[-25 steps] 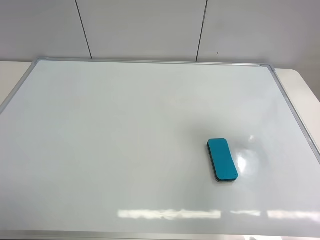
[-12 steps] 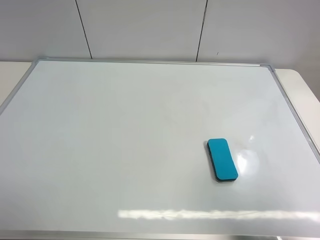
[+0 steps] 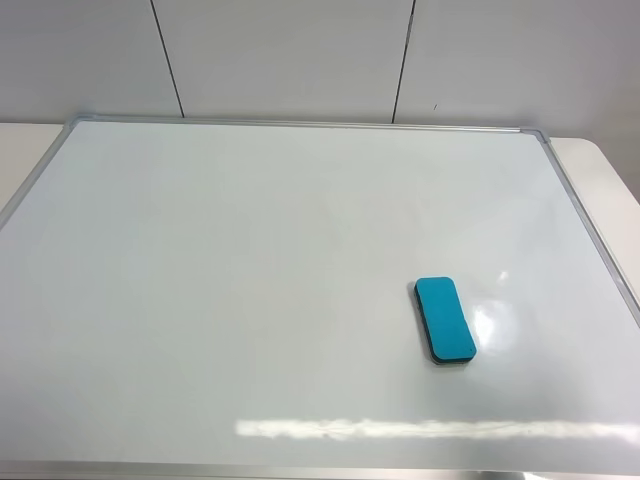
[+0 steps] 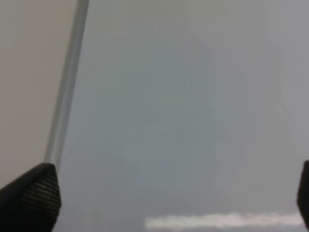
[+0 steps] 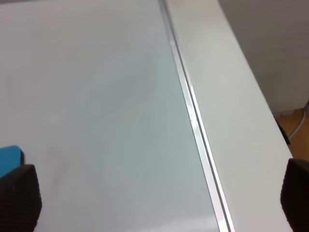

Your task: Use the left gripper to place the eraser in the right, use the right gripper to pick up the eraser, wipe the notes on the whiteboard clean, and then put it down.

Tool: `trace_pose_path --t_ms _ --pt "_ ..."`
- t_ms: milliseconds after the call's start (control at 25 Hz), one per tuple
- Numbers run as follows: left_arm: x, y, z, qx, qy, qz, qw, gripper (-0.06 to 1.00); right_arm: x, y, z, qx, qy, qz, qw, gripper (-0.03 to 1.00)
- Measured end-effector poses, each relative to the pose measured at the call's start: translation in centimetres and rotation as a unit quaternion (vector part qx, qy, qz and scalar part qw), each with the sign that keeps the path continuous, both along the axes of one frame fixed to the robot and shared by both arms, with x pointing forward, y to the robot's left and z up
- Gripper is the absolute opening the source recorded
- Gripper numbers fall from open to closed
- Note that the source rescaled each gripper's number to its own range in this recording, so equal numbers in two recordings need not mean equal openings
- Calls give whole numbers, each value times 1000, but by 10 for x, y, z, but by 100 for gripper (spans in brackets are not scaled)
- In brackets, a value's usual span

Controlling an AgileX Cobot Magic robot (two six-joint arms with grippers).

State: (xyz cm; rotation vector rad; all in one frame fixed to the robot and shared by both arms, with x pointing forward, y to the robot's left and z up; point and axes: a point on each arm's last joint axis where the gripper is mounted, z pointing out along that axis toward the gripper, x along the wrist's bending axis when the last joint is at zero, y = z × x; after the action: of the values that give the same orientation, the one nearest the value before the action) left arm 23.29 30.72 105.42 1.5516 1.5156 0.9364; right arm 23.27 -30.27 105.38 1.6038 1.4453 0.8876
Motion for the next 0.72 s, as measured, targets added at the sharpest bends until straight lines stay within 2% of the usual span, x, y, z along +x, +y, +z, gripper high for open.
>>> trace_pose_path --t_ms 720 --pt "0 0 0 0 0 0 1000 100 0 0 0 -5 1 4 1000 100"
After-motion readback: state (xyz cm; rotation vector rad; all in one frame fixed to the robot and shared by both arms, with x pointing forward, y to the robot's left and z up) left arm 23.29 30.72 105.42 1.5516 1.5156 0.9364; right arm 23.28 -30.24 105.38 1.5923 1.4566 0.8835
